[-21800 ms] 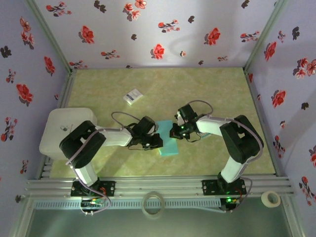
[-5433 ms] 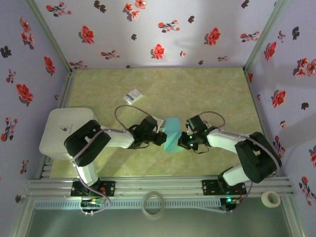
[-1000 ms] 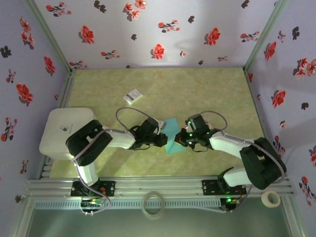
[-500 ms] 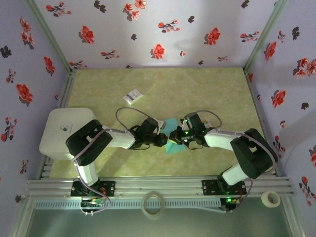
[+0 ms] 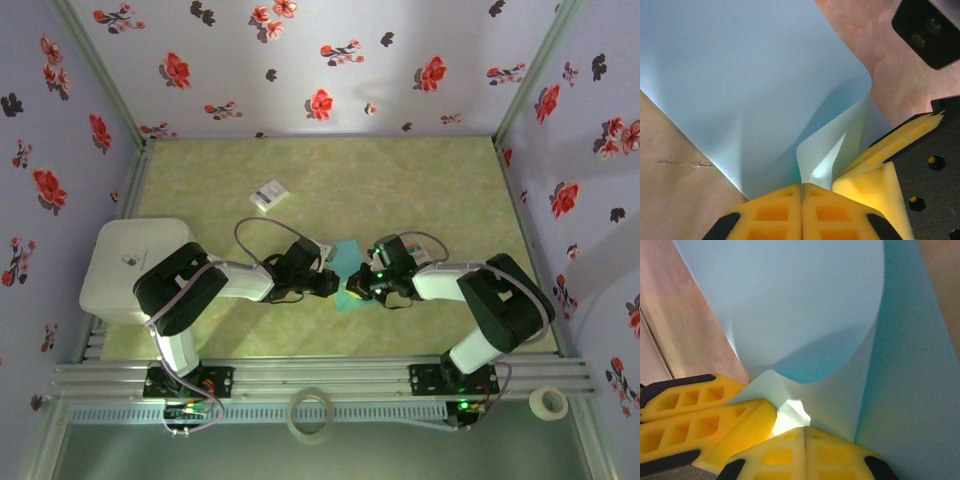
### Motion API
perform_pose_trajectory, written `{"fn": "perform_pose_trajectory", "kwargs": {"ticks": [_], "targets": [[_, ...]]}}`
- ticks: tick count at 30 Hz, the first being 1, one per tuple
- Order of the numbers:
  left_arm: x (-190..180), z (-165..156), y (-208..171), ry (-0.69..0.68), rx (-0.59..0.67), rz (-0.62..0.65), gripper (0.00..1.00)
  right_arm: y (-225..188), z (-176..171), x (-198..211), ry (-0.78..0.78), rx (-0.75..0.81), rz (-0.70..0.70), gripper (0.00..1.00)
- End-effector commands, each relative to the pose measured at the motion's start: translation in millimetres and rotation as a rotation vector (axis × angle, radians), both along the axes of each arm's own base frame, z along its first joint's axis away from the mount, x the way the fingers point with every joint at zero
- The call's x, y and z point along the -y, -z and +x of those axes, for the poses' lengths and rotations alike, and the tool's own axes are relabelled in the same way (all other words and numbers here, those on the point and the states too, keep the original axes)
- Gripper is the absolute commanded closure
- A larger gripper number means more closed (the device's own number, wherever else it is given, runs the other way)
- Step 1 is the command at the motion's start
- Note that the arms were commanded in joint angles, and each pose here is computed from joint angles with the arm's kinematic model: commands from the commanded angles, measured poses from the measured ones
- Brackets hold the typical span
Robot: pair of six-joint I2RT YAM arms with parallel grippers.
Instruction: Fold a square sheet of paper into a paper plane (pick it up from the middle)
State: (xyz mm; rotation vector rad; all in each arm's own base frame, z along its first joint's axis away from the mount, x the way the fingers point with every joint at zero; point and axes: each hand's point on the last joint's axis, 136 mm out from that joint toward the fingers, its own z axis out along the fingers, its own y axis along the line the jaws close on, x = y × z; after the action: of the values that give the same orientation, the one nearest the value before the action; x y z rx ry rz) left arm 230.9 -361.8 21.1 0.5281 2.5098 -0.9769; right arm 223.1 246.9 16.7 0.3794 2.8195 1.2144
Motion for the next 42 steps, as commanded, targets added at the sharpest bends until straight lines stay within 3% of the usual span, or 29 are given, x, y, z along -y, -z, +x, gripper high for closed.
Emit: {"fn": "perform_pose_trajectory", "kwargs": {"ticks": [1, 10, 23, 33, 42], "targets": [[-11, -6, 24, -0.006, -0.052, 0.061, 0.93, 9, -1, 8, 0.026, -0.019, -0.028, 0.97], [-12, -5, 22, -0.003, -0.049, 0.068, 0.93, -28, 26, 15, 0.044, 0.083, -0.02, 0.94], [-13, -6, 22, 0.0, -0.051, 0.071, 0.93, 26, 16, 41, 0.09, -0.045, -0.144, 0.95], [-15, -6, 23, 0.009, -0.055, 0.083, 0.93, -24, 45, 24, 0.056, 0.069, -0.038, 0.94], [-15, -6, 23, 0.009, -0.059, 0.084, 0.93, 16, 41, 42, 0.099, -0.011, -0.098, 0.96]]}}
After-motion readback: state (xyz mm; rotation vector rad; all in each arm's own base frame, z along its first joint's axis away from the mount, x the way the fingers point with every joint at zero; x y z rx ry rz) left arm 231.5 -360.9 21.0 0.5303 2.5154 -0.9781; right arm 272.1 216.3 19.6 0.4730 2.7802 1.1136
